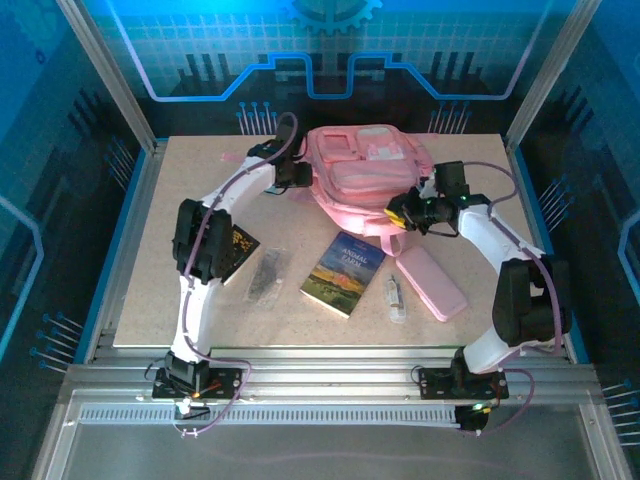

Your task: Pack the student bag

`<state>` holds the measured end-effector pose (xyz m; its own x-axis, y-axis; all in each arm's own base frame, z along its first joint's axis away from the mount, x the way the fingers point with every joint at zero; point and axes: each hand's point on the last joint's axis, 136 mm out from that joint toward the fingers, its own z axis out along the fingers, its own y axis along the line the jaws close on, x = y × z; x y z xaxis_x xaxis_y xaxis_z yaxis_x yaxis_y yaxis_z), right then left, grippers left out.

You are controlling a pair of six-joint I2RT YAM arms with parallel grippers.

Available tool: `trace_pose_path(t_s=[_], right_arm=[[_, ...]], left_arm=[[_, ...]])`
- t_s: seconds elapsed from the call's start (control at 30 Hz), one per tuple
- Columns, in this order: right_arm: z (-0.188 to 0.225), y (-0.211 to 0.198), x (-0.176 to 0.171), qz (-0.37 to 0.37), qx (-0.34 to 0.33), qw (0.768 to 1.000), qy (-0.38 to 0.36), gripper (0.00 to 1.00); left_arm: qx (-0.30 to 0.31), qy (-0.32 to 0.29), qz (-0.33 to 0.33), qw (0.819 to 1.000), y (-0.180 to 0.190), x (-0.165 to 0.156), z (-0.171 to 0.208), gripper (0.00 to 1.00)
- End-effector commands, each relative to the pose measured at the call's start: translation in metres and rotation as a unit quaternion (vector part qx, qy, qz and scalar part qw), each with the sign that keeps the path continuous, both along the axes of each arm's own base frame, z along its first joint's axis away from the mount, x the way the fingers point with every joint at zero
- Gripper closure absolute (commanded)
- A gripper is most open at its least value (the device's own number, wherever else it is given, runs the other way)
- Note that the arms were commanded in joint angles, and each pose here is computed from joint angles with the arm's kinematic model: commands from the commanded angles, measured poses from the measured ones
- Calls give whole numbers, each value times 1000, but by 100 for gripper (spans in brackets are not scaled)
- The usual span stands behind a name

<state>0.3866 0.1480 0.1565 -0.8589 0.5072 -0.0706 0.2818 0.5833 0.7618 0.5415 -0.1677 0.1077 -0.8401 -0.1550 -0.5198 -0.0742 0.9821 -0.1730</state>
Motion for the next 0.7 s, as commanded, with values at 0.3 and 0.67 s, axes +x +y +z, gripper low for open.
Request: trace_pose_path(t_s=[0.3, 0.67], right_arm=[[21, 32, -90, 136, -90, 986, -12, 30], [-60, 59, -154, 150, -129, 979, 41, 30]], left_arm=[[-183, 47, 7, 982, -11, -114, 30, 32], [-220, 142, -44, 964, -66, -200, -28, 27]])
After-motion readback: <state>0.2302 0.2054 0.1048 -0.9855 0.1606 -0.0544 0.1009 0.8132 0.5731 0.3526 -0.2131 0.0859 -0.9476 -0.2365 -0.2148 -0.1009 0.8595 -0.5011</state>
